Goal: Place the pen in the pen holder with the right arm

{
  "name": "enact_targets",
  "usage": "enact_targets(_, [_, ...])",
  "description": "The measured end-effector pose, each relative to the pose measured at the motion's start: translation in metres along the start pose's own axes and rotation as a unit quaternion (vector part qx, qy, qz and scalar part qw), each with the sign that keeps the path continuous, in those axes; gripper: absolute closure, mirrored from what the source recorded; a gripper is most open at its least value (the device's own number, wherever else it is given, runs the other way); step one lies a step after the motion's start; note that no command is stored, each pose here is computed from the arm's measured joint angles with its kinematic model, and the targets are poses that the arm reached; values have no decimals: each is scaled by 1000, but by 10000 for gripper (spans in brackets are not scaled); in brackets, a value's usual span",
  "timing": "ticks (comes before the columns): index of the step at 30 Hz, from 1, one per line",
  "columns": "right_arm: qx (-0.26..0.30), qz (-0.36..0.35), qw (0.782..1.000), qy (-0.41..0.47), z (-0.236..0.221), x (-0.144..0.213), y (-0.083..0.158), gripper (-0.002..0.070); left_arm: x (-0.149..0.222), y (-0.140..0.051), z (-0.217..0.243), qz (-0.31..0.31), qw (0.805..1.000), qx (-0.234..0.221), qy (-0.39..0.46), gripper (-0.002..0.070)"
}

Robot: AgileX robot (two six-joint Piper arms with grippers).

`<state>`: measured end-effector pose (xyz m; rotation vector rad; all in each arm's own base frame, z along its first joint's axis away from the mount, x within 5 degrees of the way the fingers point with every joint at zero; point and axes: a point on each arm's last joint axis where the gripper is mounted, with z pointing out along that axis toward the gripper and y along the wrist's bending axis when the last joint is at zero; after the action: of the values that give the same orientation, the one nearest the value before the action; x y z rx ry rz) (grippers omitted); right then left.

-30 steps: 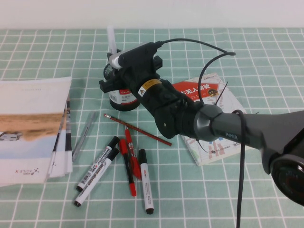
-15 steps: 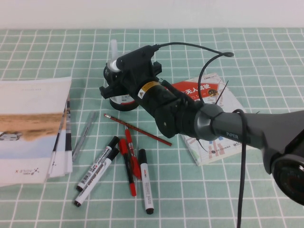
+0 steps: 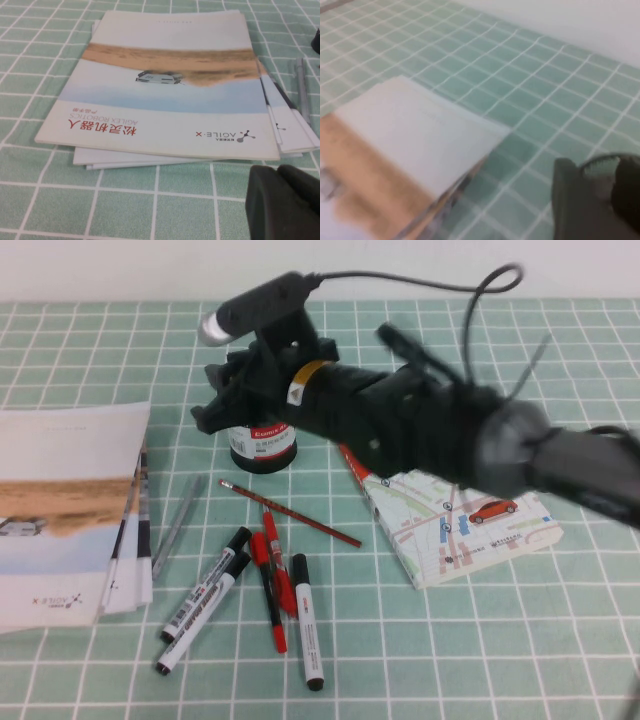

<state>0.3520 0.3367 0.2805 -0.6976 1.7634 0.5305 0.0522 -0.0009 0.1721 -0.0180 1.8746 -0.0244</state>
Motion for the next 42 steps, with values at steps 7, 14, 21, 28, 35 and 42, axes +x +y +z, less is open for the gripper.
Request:
enact_targets(7, [-12,-16,997,69,-73,-31,7,669,0,0,0,0,1000,0,0,679])
enact_targets(14, [-12,-32,995,94,-161,-41,6,692,0,0,0,0,1000,0,0,679])
enact_targets(21, [-18,-18,994,108,-246,-11,5,694,0,0,0,0,1000,0,0,679])
enact_targets(28, [-32,0,983,178,-303,30,7,695,0,0,0,0,1000,0,0,679])
enact_targets(35, [-29,-11,974,226,-312,60,6,694,0,0,0,0,1000,0,0,679])
enact_targets(42, [39,35,982,179,-315,104,-17,695,0,0,0,0,1000,0,0,679])
